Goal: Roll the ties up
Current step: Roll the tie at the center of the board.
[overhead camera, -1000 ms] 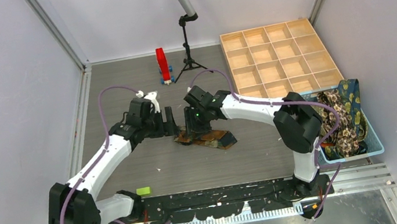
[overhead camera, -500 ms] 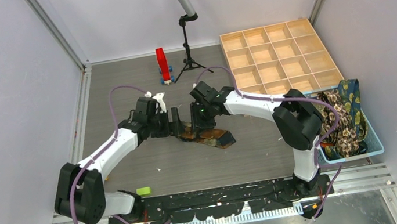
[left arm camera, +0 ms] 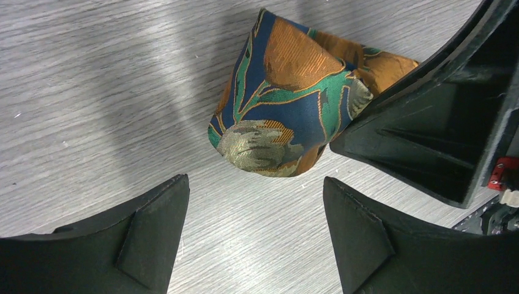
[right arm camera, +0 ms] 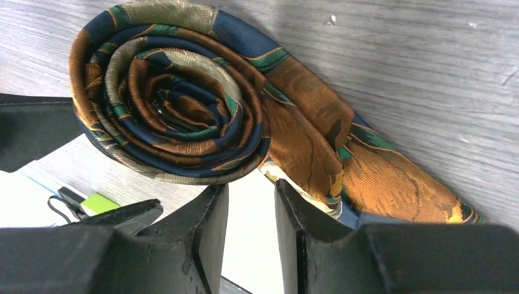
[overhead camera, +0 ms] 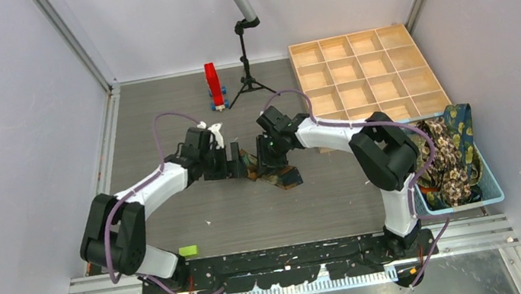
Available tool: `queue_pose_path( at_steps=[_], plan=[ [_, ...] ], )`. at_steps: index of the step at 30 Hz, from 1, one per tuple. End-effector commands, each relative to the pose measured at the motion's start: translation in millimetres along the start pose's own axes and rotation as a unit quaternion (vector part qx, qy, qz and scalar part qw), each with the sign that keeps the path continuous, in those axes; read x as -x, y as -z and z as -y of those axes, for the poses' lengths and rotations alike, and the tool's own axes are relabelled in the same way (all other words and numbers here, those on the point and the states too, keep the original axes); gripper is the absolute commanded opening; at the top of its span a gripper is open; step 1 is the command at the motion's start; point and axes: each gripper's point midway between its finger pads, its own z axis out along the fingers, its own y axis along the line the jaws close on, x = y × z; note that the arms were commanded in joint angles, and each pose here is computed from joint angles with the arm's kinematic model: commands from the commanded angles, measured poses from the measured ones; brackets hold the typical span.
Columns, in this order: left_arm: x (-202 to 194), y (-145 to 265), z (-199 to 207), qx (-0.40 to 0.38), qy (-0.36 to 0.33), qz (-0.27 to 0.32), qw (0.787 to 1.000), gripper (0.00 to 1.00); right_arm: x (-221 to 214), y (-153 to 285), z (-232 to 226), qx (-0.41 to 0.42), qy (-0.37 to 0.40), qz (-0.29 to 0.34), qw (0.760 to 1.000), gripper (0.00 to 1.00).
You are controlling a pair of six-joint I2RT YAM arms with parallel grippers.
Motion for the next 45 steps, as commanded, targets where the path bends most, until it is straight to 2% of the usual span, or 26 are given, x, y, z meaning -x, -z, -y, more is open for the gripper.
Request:
queue_pose_path(
  at_steps=[1, 5, 14, 21, 30, 38, 45],
  plan=[
    [33, -2, 11, -0.022, -0.028, 0.038, 0.999, 0.82, 10, 1, -6, 0.026, 0.011, 0.011, 1.000, 0.39],
    [41, -2, 7, -0.008, -0.041, 0.039, 0.998, 0.83, 16, 3, -8, 0.033, 0.010, 0.012, 0.999, 0.38],
    [83, 14, -6, 0.045, -0.095, 0.084, 0.991, 0.84, 26, 12, -24, 0.061, 0.013, 0.013, 0.998, 0.38],
    [84, -6, 3, -0.004, -0.103, 0.063, 0.993, 0.83, 36, 27, -39, 0.087, 0.017, 0.022, 0.996, 0.39],
    [75, -28, -1, -0.038, -0.109, 0.032, 0.993, 0.82, 44, 24, -42, 0.096, 0.011, 0.018, 0.995, 0.39],
    [69, -37, -6, -0.044, -0.068, 0.020, 0.997, 0.76, 50, 16, -35, 0.092, 0.003, 0.015, 0.996, 0.39],
    [47, -38, -7, -0.031, 0.071, 0.006, 0.997, 0.70, 72, 22, -21, 0.086, -0.007, 0.033, 0.996, 0.39]
  ],
)
